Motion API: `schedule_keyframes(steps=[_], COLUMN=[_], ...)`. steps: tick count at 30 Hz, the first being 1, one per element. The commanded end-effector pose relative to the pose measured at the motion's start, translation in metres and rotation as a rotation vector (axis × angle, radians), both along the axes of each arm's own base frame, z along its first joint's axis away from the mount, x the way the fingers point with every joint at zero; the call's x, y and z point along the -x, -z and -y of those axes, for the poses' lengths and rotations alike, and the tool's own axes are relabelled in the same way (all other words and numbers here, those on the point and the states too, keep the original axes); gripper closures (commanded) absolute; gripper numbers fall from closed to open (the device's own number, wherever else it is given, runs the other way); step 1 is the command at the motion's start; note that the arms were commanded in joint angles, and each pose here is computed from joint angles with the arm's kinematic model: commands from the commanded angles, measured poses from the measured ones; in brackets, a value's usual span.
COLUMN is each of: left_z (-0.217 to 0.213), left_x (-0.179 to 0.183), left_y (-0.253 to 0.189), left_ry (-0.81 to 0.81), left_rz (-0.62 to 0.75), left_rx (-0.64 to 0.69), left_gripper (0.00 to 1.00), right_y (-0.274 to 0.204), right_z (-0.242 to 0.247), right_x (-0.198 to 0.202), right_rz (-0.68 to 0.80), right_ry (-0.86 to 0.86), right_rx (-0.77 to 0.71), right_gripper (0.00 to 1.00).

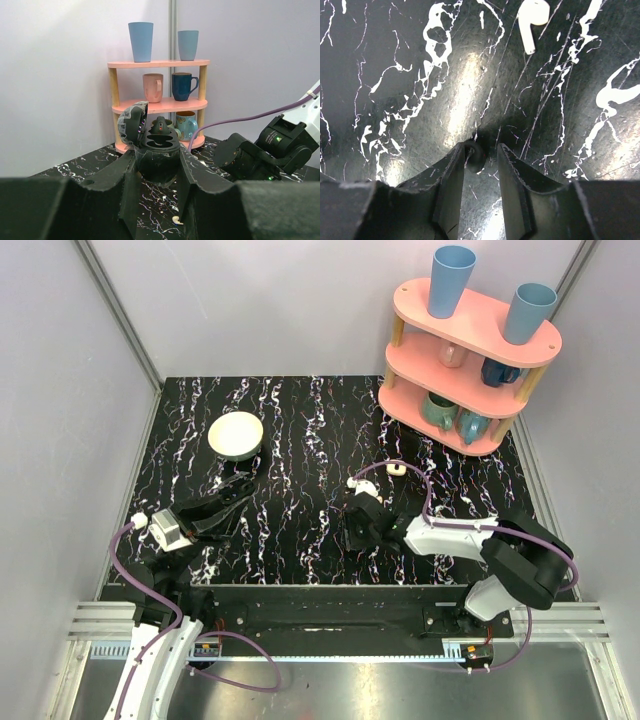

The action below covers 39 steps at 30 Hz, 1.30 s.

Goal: Insert the wireless bluetooth earbuds into the charging case
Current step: Move the left earbud to the center of the board.

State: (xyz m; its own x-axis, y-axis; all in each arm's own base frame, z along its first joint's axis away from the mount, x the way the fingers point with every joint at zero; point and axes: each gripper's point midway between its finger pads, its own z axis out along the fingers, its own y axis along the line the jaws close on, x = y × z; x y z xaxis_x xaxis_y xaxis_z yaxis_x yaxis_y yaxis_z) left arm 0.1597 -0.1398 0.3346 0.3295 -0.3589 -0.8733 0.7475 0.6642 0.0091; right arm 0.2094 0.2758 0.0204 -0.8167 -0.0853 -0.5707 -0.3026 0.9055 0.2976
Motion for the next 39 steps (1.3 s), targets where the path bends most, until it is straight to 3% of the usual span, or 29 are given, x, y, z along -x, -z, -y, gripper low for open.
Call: schedule_keyframes(steps=[1, 24, 32, 39], left_z=[-0.003, -0.003, -0.003, -0.003], left_x=[0.005, 0.005, 0.004, 0.004], left_y=[-0.011, -0.011, -0.011, -0.011], left_ry=[-0.010, -0.010, -0.011, -0.012], left_rz=[0.045, 0.044, 0.039, 0.041], left_rx=[0.017, 0.017, 0.017, 0.019], left_gripper=[0.95, 0.94, 0.94, 0.94], right_y=[0.004, 0.010, -0.036, -0.054], right_z=[0.001, 0.002, -0.011, -0.019], right_x=[0.006, 0.009, -0.008, -0.013], right_rz=[-0.026, -0.013, 0.097, 0.116], right_ry=[-0.013, -0.084, -0.069, -0.101], right_rx=[-0.016, 0.013, -0.075, -0.082], right_gripper=[0.61, 0.59, 0.50, 0.53])
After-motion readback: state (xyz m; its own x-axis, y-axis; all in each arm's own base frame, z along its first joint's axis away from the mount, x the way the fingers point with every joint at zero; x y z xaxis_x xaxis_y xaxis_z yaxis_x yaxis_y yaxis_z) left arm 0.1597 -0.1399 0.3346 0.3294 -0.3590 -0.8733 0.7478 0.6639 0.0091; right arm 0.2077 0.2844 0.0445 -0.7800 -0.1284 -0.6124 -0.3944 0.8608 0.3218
